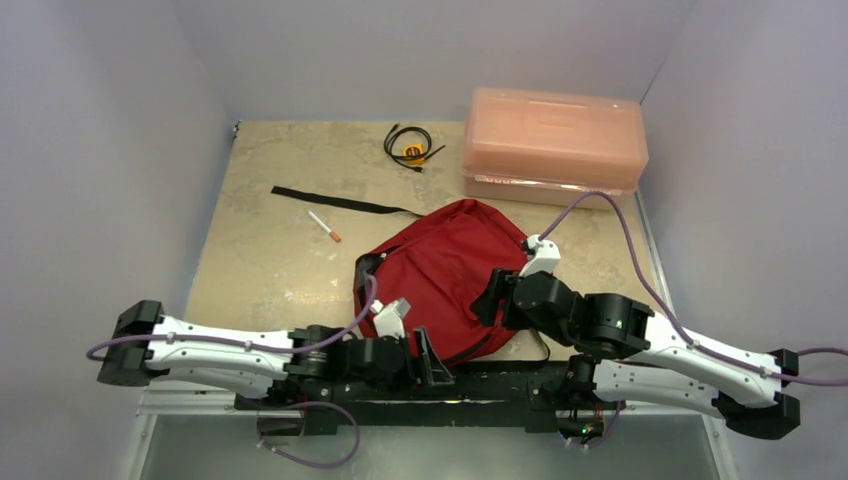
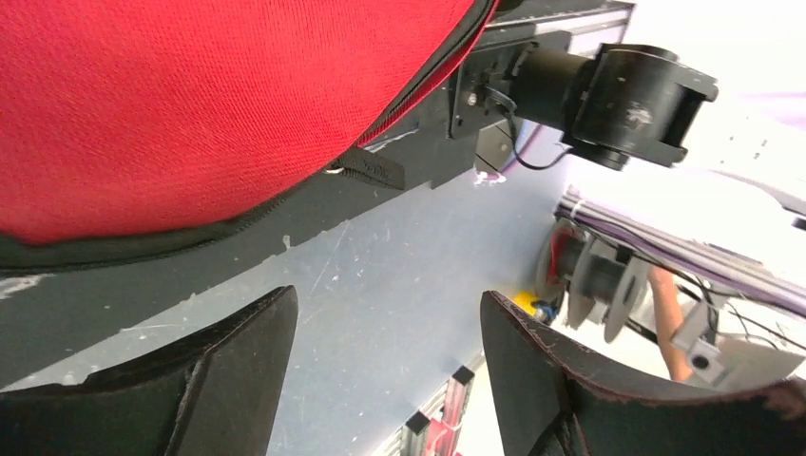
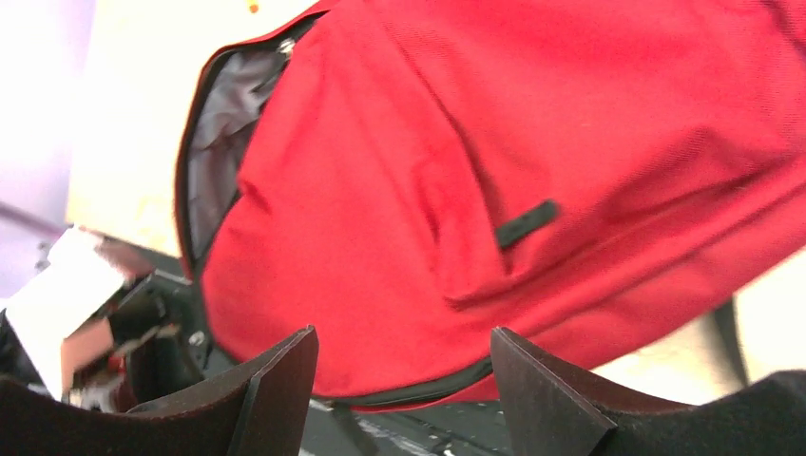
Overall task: Pack the student bag
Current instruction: Zip the student bag at the center of the board.
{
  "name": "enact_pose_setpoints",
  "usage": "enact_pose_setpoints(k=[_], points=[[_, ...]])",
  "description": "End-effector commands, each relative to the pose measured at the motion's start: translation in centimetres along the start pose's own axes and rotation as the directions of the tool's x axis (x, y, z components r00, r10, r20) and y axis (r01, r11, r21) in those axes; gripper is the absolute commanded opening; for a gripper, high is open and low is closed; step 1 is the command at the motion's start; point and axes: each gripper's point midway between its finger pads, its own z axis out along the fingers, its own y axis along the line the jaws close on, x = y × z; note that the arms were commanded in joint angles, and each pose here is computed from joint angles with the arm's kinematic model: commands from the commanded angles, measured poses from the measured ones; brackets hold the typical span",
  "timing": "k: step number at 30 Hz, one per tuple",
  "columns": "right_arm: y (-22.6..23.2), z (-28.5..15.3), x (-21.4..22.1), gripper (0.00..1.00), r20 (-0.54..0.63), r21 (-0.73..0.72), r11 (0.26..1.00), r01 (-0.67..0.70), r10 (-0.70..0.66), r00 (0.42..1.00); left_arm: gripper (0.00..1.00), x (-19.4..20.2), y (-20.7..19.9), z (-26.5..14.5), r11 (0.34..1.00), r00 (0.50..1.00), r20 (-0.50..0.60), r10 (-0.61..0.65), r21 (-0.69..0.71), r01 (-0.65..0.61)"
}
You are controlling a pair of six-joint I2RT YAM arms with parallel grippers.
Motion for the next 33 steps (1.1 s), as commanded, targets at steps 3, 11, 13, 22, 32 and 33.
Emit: enact_pose_setpoints(k=[3,11,13,22,32,33], points=[[-3.3,0.4,-0.4,0.71,0.072,0.098,0.995,-0.024,0.017,0.997,0.69,0.2,-4.5,1.0,0.981,0.970,0.154,-0.190,0.060,0.183],[-3.9,-0.8,0.8,0.71,0.074,-0.021,0.996,-0.081,0.083,0.994,0.52,0.7,-3.3,5.0,0.922,0.892,0.239,-0.384,0.054,0.382],[-4.0,-1.4,0.4,0.71,0.088,-0.035,0.996,-0.086,0.089,0.992,0.50,0.9,-2.5,5.6,0.909,0.874,0.262,-0.408,0.031,0.415],[-4.0,-2.8,-0.2,0.71,0.097,-0.068,0.996,-0.062,0.068,0.993,0.48,-1.7,-1.5,6.1,0.914,0.820,0.421,-0.388,0.062,0.401],[-3.8,-2.7,0.1,0.71,0.086,-0.086,0.995,-0.053,0.060,0.994,0.36,-1.4,-1.2,7.1,0.881,0.793,0.399,-0.460,0.092,0.464],[-3.8,-2.6,0.1,0.71,0.088,-0.084,0.995,-0.052,0.059,0.994,0.36,-1.4,-1.2,7.1,0.882,0.793,0.402,-0.458,0.092,0.462]])
